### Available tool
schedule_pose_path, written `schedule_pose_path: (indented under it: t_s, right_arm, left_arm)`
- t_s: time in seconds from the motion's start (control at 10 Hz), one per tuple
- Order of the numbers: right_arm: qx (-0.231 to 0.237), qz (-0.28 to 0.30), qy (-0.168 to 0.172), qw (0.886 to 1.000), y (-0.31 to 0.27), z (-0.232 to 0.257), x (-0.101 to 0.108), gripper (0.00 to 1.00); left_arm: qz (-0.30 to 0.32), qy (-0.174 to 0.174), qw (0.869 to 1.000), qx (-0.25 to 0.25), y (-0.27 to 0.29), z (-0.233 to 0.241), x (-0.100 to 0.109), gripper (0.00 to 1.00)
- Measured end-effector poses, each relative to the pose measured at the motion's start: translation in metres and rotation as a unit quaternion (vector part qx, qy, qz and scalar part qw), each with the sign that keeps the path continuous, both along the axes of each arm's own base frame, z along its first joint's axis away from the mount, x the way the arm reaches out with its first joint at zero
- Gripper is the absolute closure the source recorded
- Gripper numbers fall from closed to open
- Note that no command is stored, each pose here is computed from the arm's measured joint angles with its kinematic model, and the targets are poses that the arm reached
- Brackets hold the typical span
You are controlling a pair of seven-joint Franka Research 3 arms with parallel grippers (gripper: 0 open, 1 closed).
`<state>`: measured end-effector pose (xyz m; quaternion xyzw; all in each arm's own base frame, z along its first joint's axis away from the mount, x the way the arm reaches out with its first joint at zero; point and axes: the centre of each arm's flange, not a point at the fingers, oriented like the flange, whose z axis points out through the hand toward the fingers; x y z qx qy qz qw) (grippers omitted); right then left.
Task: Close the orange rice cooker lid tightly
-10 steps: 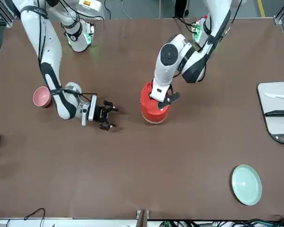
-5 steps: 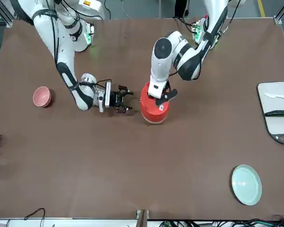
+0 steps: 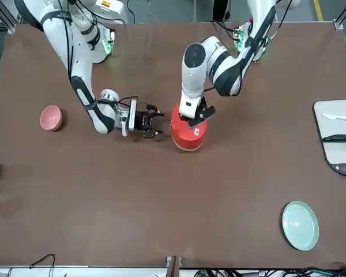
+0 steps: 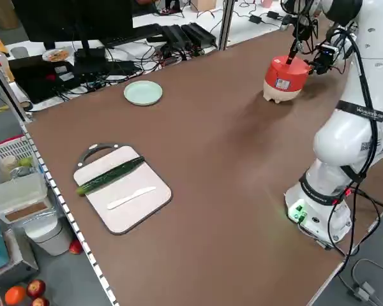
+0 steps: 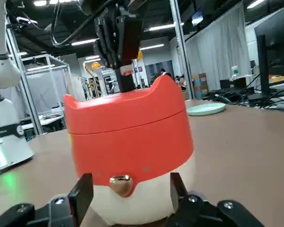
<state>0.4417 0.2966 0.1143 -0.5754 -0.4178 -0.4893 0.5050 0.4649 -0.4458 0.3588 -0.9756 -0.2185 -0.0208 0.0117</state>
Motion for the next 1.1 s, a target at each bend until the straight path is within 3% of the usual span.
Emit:
schedule_pose_path:
  t_s: [0.3, 0.4, 0.5, 0.7, 0.9, 1.1]
  right_arm:
    - [0.003, -0.011, -0.007, 1.0, -0.001, 0.002, 0.006, 0.26]
    - [0.001, -0.012, -0.009, 1.0, -0.003, 0.002, 0.006, 0.26]
    - [0.0, -0.013, -0.01, 1.0, -0.003, 0.002, 0.007, 0.26]
    - [-0.002, -0.018, -0.017, 1.0, 0.002, 0.002, 0.011, 0.26]
    - [-0.007, -0.017, -0.02, 1.0, 0.012, 0.0, 0.011, 0.26]
    - [-0.011, -0.017, -0.02, 1.0, 0.012, -0.003, 0.011, 0.26]
  left_arm:
    - [0.025, 0.077, 0.997, -0.001, 0.031, 0.038, 0.047, 0.84]
    - [0.031, 0.095, 0.995, -0.013, 0.05, 0.069, 0.066, 0.71]
    - [0.043, 0.093, 0.994, -0.026, 0.069, 0.101, 0.082, 0.63]
    - [0.032, 0.07, 0.996, -0.043, 0.114, 0.149, 0.101, 0.57]
    - [-0.006, 0.067, 0.997, -0.034, 0.17, 0.174, 0.114, 0.37]
    - [-0.039, 0.064, 0.997, -0.034, 0.24, 0.183, 0.134, 0.28]
